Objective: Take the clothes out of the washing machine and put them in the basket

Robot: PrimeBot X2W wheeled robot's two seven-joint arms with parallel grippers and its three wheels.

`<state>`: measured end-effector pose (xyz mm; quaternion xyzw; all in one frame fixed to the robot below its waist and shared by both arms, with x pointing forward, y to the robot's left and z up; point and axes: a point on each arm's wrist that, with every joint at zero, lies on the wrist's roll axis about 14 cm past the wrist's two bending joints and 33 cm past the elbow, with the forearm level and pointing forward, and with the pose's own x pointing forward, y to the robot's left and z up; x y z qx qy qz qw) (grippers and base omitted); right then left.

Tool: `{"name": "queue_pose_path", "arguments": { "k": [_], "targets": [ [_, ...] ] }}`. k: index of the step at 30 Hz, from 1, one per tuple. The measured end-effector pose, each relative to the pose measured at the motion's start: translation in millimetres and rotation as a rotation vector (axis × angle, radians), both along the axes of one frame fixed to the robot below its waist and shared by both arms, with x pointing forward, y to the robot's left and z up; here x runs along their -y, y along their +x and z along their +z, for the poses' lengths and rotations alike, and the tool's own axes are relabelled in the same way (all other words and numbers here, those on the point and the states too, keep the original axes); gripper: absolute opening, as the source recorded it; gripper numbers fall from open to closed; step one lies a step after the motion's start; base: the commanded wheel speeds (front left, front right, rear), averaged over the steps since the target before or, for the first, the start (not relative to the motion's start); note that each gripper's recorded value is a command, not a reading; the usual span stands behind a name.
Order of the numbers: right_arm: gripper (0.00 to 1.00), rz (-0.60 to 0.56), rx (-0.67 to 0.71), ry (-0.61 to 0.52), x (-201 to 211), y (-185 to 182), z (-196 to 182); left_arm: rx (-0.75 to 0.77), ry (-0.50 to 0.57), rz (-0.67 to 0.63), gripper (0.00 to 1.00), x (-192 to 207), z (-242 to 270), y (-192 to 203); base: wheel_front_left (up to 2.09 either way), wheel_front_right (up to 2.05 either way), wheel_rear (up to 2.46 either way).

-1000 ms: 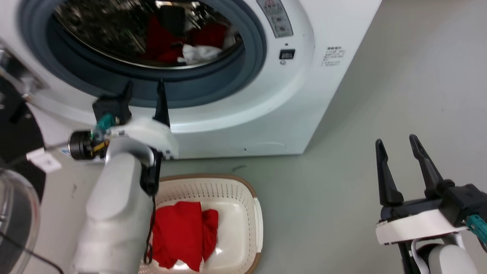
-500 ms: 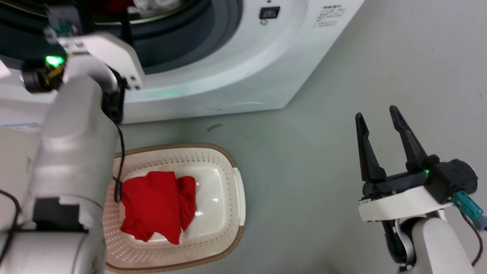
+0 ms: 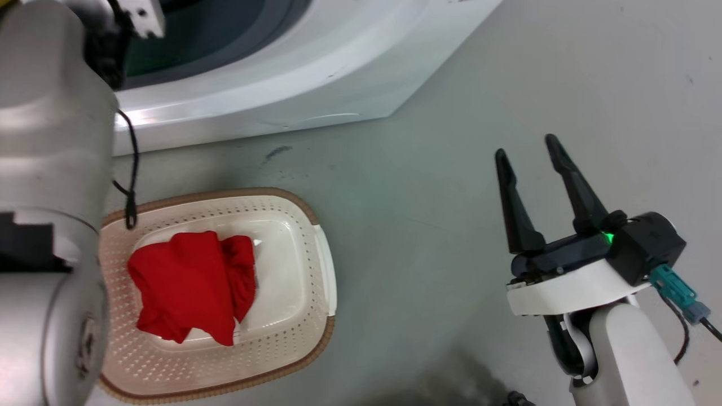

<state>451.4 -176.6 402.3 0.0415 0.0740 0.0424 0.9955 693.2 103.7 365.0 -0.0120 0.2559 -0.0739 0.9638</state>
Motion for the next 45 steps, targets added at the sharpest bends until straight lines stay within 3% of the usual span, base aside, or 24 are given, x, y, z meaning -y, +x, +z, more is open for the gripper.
{"name": "queue_pose_path", "arguments": {
  "k": [15, 27, 28, 29, 30, 31, 32, 41, 45],
  "targets": [
    [1.00, -0.031, -0.085, 0.020, 9, -11, -25, -0.254, 0.018, -0.019, 1.00, 12, -38, 35, 0.00, 0.00, 0.00],
    [1.00, -0.066, -0.131, 0.026, 18, -24, -32, -0.422, 0.084, -0.038, 1.00, 25, -66, 36, 0.00, 0.00, 0.00],
    [1.00, -0.069, -0.131, 0.028, 19, -25, -32, -0.435, 0.084, -0.032, 0.83, 25, -67, 35, 0.00, 0.00, 0.00],
    [1.00, -0.071, -0.132, 0.029, 19, -25, -32, -0.446, 0.086, -0.026, 0.42, 24, -68, 35, 0.00, 0.00, 0.00],
    [1.00, -0.071, -0.133, 0.028, 19, -25, -32, -0.452, 0.091, -0.020, 0.42, 23, -69, 34, 0.00, 0.00, 0.00],
    [1.00, -0.071, -0.134, 0.029, 19, -25, -33, -0.451, 0.099, -0.015, 0.09, 21, -69, 35, 0.00, 0.00, 0.00],
    [1.00, -0.070, -0.134, 0.029, 19, -25, -33, -0.453, 0.100, -0.009, 0.00, 21, -69, 35, 0.00, 0.00, 0.00],
    [1.00, -0.068, -0.130, 0.038, 17, -26, -31, -0.276, 0.139, 0.034, 0.00, 8, -46, 57, 0.00, 0.00, 0.00],
    [1.00, -0.073, -0.112, 0.038, 19, -24, -25, -0.095, 0.141, 0.035, 0.00, 4, -20, 67, 0.00, 0.00, 0.00]
  ]
}}
